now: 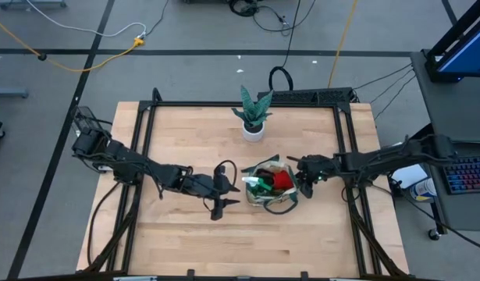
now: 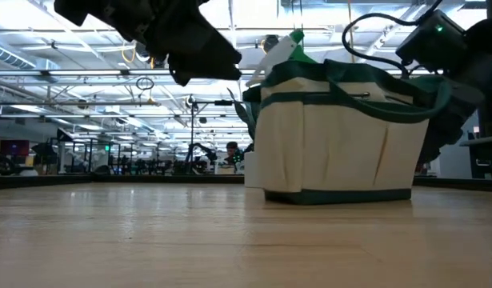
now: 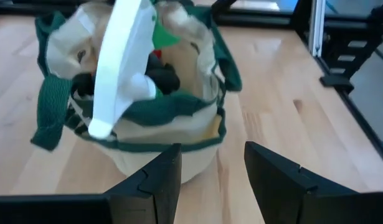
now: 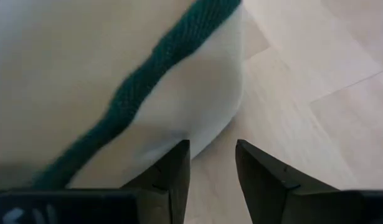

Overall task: Pick & Place Garden tools in Gardening bag
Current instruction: Adjust the gardening bag to the center of the table, then return to Home Position

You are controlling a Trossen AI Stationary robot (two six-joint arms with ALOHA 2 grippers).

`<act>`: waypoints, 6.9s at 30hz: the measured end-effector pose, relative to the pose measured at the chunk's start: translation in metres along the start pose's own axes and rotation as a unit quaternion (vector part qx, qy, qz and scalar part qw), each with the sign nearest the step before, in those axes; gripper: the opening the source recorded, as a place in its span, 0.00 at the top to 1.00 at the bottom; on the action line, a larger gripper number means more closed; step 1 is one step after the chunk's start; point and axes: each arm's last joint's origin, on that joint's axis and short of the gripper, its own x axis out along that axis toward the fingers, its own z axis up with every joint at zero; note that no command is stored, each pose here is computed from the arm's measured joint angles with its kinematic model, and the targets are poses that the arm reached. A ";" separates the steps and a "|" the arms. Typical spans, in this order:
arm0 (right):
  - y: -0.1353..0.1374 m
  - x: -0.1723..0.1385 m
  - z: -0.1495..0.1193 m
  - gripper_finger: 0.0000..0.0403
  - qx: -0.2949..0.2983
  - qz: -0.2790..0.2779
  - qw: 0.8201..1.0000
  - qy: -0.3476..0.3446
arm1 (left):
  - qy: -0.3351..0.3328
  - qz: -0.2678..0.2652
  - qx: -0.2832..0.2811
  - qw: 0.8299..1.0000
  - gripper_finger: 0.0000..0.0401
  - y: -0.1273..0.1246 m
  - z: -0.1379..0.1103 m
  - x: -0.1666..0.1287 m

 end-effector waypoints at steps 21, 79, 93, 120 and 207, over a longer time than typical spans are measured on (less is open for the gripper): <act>0.035 0.035 0.002 0.74 -0.059 0.109 0.989 -0.077 | 0.133 -0.009 0.015 0.991 0.55 0.003 -0.025 -0.003; 0.037 0.032 0.011 0.74 -0.081 0.110 0.983 -0.125 | 0.146 0.065 0.071 0.985 0.55 0.007 -0.029 -0.005; 0.042 0.006 0.020 0.74 -0.108 0.130 0.970 -0.176 | 0.110 0.067 0.056 0.990 0.55 0.006 -0.012 -0.025; 0.046 -0.076 0.045 0.86 -0.232 0.147 0.866 -0.418 | -0.049 0.071 0.103 0.991 0.84 0.012 0.044 -0.122; 0.001 -0.121 0.051 1.00 -0.195 0.009 0.914 -0.357 | -0.308 0.102 0.105 0.940 1.00 0.058 -0.112 -0.183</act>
